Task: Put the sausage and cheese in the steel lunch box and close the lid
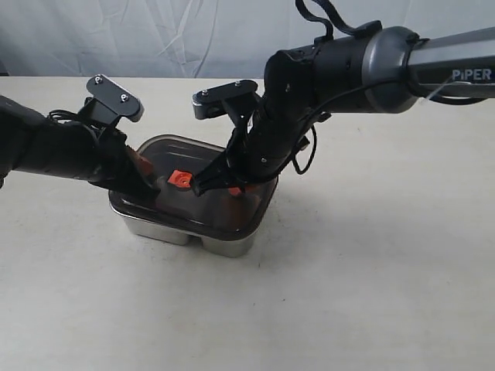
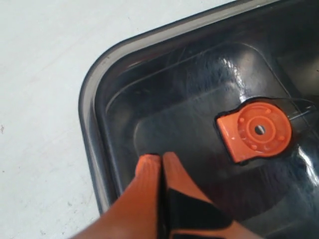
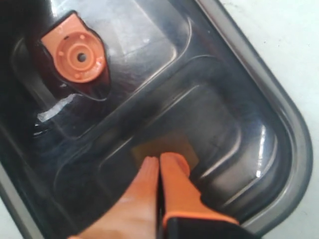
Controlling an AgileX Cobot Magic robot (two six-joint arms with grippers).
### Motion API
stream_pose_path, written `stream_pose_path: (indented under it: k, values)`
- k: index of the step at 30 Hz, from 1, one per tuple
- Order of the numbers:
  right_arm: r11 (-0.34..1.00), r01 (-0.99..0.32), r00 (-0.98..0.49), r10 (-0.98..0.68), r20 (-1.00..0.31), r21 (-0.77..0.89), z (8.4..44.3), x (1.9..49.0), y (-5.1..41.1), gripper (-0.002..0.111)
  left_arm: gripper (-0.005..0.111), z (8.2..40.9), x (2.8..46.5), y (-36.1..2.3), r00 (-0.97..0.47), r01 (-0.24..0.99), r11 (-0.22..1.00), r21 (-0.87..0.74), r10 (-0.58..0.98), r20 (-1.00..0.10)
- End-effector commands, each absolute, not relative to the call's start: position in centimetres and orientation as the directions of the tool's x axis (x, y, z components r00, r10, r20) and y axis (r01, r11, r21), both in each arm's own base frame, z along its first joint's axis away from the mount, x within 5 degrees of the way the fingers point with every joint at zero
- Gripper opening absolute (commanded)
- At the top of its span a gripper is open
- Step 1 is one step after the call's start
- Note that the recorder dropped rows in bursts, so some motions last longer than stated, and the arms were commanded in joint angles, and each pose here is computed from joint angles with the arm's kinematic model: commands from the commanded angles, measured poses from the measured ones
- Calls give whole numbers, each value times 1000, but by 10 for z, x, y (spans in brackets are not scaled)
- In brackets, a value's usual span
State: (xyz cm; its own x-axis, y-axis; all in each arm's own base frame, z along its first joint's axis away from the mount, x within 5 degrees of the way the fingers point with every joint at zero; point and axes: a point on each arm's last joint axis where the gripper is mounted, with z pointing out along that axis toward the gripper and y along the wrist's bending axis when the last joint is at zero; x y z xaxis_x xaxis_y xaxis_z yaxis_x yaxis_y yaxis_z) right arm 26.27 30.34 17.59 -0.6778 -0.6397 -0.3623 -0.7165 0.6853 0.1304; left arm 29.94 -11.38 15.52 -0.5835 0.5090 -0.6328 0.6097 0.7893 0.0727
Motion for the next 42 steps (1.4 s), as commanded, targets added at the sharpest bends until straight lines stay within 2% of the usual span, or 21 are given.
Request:
stream_pose_path:
  k: [1,7,12,14,15,20,23,25,27,30,32,34,36,42]
  values:
    - [688,-713,-700,-688,-194,135,134,255,302,-1,0,137,294,-113,-613,627,778,53,534,-583]
    - [696,-706,-708,-687,-160,135,119,256,302,-1,0,137,294,-112,-613,625,779,55,533,-583]
    - [684,-720,-689,-683,-241,120,141,258,302,-1,0,163,297,-113,-560,617,782,92,518,-647]
    - [670,-737,-661,-687,-302,91,158,260,301,-1,0,187,295,-113,-510,612,782,116,502,-698]
    - [666,-744,-635,-680,-367,54,179,262,298,-1,0,213,291,-111,-453,600,787,144,483,-749]
    - [684,-727,-566,-648,-509,-63,248,258,278,-1,0,280,266,-102,-286,550,808,213,422,-861]
    - [699,-711,-525,-604,-599,-81,309,237,251,-1,0,338,226,-88,-121,492,842,222,318,-940]
    - [705,-705,-509,-576,-640,-74,334,220,232,-1,0,359,189,-76,-46,460,870,180,225,-973]
    - [708,-706,-489,-515,-704,-27,342,197,211,-1,0,364,146,-62,14,446,887,119,125,-992]
    - [703,-710,-444,-403,-800,40,322,158,174,-1,0,334,92,-45,13,455,890,-46,-58,-998]
    - [707,-698,-452,-314,-835,112,305,140,157,-1,0,312,74,-39,21,457,887,-75,-95,-995]
    - [717,-647,-573,-229,-787,262,289,123,146,-1,0,300,61,-37,7,482,863,-152,-178,-984]
    - [714,-605,-650,-186,-737,353,282,114,142,-1,0,299,55,-35,42,485,864,-133,-175,-984]
    - [712,-600,-654,-172,-737,366,282,113,141,-1,0,300,53,-34,58,484,865,-130,-180,-982]
